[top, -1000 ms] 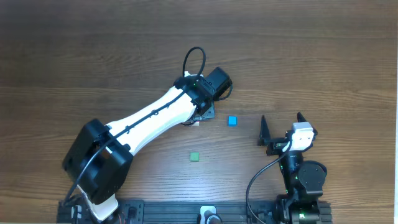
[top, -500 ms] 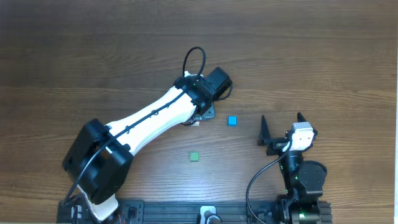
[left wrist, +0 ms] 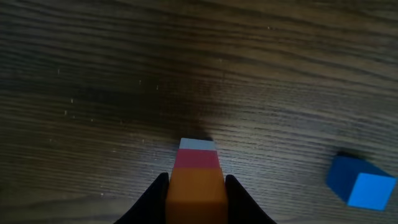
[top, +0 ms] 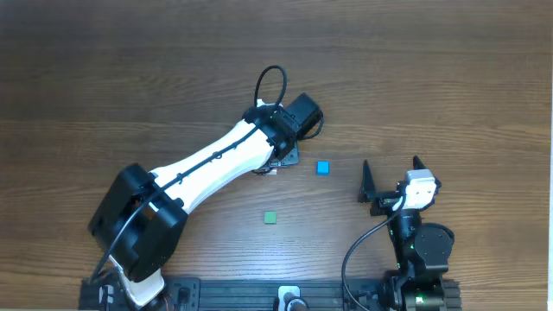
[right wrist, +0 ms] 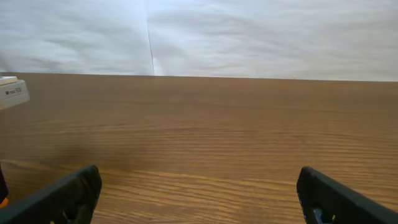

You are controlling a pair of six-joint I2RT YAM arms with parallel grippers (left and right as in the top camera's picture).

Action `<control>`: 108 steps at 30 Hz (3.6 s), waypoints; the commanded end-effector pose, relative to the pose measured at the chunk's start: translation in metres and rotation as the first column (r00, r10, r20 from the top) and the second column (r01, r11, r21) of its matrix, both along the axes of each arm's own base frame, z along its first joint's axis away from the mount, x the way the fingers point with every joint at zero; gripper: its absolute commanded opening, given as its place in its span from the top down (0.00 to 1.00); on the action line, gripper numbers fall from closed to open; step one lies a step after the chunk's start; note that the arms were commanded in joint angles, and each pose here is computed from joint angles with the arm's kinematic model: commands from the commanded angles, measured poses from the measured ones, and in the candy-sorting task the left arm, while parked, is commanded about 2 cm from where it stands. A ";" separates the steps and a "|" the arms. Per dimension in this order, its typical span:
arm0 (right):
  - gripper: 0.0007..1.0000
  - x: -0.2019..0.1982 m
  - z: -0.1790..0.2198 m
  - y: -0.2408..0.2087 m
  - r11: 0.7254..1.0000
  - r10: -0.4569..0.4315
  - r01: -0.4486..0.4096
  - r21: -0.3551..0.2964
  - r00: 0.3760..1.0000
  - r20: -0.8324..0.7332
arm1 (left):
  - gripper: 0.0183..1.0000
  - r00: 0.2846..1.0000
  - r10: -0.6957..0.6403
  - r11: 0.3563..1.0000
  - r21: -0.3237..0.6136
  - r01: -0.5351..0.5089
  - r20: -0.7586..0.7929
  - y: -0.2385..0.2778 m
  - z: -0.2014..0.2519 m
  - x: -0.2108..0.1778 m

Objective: Stack Cubes

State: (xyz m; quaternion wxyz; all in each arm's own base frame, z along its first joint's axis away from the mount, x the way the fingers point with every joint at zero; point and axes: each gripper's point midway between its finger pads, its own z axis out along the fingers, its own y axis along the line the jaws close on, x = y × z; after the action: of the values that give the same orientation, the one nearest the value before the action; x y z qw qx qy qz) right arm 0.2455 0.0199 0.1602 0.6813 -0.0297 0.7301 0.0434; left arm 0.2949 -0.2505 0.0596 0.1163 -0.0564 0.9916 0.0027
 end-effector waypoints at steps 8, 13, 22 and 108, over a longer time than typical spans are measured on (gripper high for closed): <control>0.01 0.000 -0.002 0.002 1.000 0.012 -0.012 -0.007 1.000 0.000 | 0.20 1.000 -0.005 1.000 0.023 0.005 -0.014 0.005 -0.008 0.000; 0.01 0.000 -0.002 0.002 1.000 0.012 -0.012 -0.007 1.000 0.000 | 0.00 1.000 -0.002 1.000 0.018 0.002 -0.005 0.005 -0.008 0.003; 0.01 0.000 -0.002 0.002 1.000 0.013 -0.013 -0.007 1.000 0.000 | 0.00 0.923 0.121 0.982 -0.177 -0.058 0.365 0.021 0.092 0.082; 0.01 -0.003 0.015 0.023 0.975 0.122 -0.129 0.181 0.991 0.048 | 0.00 0.302 0.104 0.994 -0.110 0.001 0.948 0.257 0.097 -0.049</control>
State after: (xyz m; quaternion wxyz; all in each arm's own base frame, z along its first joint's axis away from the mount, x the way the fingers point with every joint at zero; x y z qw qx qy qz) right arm 0.2449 0.0278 0.1679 0.6908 -0.0346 0.7187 0.0712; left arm 0.2463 0.0071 0.1583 0.6773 -0.0905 0.7266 -0.0719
